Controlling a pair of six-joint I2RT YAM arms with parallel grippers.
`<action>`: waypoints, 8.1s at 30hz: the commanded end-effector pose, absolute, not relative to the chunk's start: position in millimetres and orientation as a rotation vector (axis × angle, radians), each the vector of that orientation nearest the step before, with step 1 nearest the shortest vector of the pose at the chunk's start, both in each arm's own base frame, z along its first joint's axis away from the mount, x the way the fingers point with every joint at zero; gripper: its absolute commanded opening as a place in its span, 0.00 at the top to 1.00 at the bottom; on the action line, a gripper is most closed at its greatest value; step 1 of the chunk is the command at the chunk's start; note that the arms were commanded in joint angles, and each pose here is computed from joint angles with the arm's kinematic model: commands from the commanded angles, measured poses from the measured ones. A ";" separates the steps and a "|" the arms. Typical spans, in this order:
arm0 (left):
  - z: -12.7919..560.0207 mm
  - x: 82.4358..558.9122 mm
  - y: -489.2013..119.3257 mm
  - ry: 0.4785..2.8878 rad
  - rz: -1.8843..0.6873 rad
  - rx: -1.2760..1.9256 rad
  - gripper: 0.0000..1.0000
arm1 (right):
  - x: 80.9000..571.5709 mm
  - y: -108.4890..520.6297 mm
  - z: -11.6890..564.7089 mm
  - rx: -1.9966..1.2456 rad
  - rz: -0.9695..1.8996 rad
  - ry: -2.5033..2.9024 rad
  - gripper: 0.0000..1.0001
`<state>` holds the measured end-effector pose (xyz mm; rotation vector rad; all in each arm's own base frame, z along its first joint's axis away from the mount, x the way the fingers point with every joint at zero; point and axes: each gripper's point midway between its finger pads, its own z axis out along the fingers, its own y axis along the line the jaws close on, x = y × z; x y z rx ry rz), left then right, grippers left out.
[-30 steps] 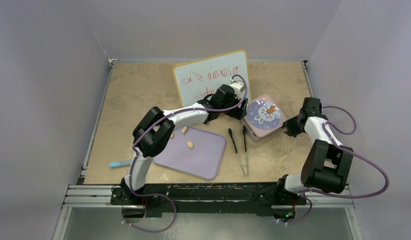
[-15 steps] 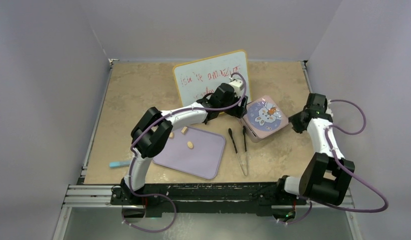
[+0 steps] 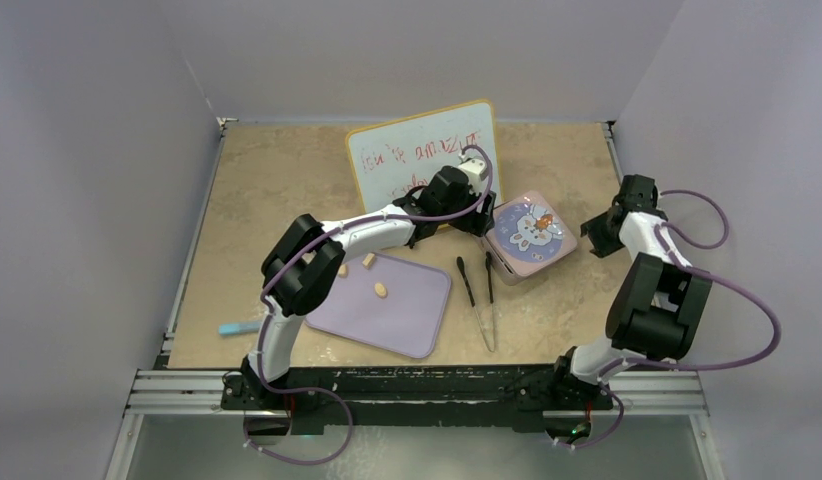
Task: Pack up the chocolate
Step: Close the box lid on the packing box.
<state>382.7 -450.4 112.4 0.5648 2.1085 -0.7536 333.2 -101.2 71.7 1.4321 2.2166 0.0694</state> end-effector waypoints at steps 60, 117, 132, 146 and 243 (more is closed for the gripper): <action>149.2 385.0 -459.7 2.042 -0.824 0.540 0.31 | 396.8 -55.9 131.4 0.648 0.512 2.252 0.53; 111.1 395.0 -468.4 2.091 -0.791 0.561 0.32 | 407.1 -22.2 99.5 0.408 0.772 2.314 0.56; 124.8 400.4 -467.4 2.064 -0.769 0.557 0.32 | 364.7 -78.0 119.6 1.092 0.295 2.350 0.38; 126.4 402.2 -464.9 2.053 -0.746 0.568 0.31 | 333.9 -73.0 87.3 1.165 0.260 2.385 0.39; 74.0 401.3 -450.1 2.195 -0.683 0.559 0.59 | 426.7 17.1 138.2 0.456 0.457 2.425 1.00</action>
